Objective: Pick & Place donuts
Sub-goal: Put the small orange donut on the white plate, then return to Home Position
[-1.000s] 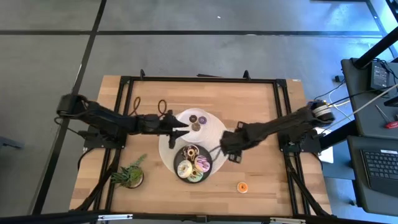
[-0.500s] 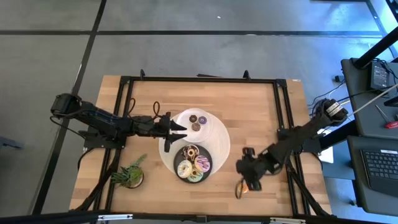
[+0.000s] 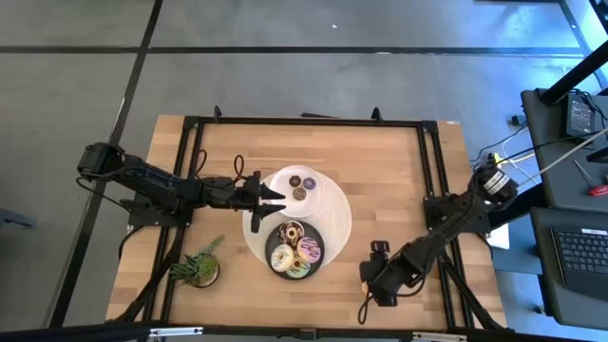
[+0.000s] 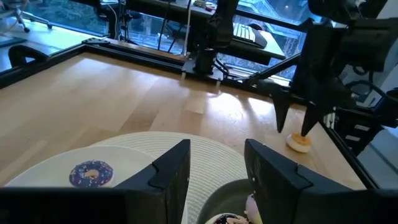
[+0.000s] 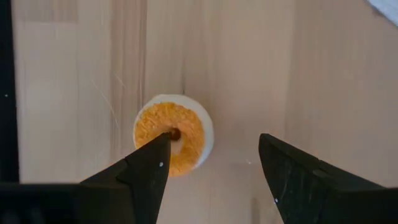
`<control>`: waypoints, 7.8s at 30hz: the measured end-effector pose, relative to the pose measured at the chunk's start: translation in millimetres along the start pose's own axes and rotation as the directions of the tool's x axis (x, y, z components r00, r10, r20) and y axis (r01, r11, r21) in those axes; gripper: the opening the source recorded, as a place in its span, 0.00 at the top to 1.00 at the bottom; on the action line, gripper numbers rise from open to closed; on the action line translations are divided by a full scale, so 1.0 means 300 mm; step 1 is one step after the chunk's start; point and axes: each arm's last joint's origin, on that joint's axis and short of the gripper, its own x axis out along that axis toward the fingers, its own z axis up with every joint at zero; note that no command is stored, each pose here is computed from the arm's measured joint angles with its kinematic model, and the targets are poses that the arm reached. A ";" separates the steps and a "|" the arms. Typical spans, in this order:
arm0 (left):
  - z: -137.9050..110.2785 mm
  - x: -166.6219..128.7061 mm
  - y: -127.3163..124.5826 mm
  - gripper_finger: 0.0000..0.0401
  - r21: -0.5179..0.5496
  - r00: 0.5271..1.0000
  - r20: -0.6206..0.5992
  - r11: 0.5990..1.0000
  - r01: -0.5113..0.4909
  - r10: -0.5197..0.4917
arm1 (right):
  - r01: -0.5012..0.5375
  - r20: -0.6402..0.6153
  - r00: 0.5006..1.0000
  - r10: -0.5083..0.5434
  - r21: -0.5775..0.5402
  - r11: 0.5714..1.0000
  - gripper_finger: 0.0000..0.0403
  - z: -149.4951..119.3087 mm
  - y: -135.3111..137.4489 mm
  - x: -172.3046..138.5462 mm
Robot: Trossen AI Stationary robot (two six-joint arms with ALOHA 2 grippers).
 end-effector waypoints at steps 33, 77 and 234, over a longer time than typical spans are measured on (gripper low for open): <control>-0.008 0.000 0.005 0.63 0.006 0.999 -0.019 0.999 -0.036 0.036 | -0.011 -0.024 1.000 0.012 0.043 0.999 0.39 0.001 0.010 0.044; -0.017 0.000 0.008 0.63 0.011 0.998 -0.047 0.999 -0.044 0.045 | -0.027 -0.002 1.000 0.027 -0.013 1.000 0.92 0.146 -0.141 -0.062; -0.103 -0.438 0.035 0.63 0.130 0.882 0.178 0.899 0.419 -0.437 | -0.091 0.939 0.298 0.169 -0.148 0.985 0.68 -0.384 -0.565 -0.192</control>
